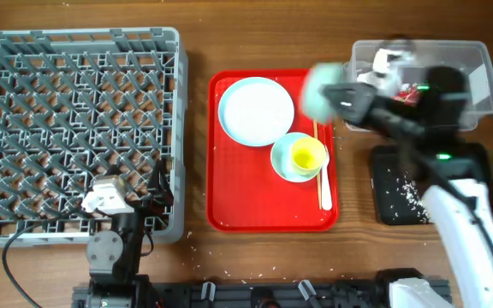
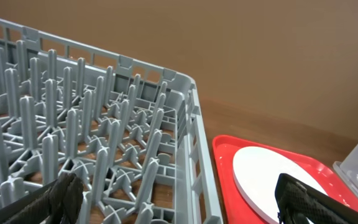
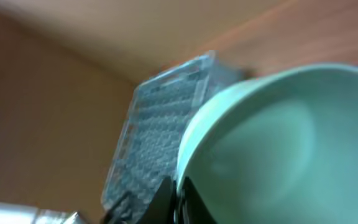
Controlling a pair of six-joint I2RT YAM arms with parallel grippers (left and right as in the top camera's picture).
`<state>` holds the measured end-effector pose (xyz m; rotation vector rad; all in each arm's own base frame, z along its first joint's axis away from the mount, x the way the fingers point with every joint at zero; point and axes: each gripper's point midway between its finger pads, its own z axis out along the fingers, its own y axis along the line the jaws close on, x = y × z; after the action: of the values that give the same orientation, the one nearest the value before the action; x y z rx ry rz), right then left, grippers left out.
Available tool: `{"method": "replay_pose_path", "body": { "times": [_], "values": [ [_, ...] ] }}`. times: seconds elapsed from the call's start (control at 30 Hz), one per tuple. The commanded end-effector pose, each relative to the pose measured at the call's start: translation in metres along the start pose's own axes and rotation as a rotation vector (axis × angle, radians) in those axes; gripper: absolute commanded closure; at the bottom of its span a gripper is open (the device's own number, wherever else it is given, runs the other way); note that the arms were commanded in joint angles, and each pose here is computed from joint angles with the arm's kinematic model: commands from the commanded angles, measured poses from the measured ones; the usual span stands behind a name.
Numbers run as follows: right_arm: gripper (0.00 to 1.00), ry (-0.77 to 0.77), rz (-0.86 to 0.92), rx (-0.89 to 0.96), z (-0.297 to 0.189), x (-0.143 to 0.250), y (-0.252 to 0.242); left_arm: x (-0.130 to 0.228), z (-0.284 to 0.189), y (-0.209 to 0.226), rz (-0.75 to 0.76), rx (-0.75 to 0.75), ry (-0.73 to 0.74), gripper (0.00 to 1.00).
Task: Sort waste into correct bins and load items into the dishwasher rack
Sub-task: 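Place the emptied bowl onto the white plate with the right gripper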
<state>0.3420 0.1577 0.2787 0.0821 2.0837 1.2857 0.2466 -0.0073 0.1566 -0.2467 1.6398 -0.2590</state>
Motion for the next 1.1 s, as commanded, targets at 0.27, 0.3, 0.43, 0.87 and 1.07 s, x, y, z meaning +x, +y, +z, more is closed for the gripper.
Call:
{"method": "replay_pose_path", "body": {
  "times": [0.27, 0.3, 0.43, 0.87, 1.07],
  "values": [
    [0.95, 0.015, -0.004, -0.016, 0.18, 0.074, -0.011, 0.001, 0.0, 0.001, -0.012, -0.004, -0.002, 0.0],
    [0.95, 0.017, -0.042, 0.081, 0.179, 0.076, -0.03, 0.001, 0.0, 0.001, -0.012, -0.004, -0.002, 0.0],
    [0.95, 0.056, -0.279, 0.452, 0.161, 0.073, -0.09, 0.001, 0.0, 0.001, -0.012, -0.003, -0.002, 0.0],
    [0.73, 0.049, -0.294, 0.423, 0.162, 0.07, -0.083, 0.001, 0.0, 0.001, -0.012, -0.004, -0.002, 0.0],
    [0.0, -0.146, -0.156, 0.49, 0.048, -0.007, -0.052, 0.001, 0.0, 0.001, -0.012, -0.004, -0.002, 0.0]
  ]
}}
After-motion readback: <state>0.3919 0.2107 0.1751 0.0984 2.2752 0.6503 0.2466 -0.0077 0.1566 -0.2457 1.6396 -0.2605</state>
